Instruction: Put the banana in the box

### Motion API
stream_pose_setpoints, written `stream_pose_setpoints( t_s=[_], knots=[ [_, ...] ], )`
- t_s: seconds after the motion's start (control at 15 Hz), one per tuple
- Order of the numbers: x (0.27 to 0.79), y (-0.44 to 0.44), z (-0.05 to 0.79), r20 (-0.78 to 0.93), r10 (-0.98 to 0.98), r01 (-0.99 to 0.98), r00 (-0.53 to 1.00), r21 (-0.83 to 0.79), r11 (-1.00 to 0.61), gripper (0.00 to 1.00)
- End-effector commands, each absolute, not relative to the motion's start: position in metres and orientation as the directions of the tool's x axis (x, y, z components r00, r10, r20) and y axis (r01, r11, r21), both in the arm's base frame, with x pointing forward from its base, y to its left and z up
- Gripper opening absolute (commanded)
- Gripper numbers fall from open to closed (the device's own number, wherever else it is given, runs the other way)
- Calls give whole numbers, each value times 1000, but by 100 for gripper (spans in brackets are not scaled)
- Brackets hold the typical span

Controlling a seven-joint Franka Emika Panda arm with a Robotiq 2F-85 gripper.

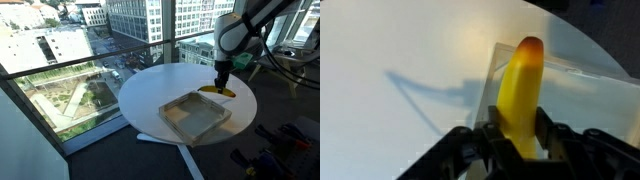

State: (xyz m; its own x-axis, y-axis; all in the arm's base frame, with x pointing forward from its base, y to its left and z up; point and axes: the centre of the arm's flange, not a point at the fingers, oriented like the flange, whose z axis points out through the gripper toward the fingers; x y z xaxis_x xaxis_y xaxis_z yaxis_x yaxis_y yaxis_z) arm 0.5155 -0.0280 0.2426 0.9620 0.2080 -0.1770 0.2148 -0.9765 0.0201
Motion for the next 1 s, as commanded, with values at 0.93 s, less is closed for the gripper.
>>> stream_pose_setpoints(
  t_s=[0.93],
  knots=[
    [517, -13, 244, -172, 240, 247, 955, 18, -969, 14]
  ],
)
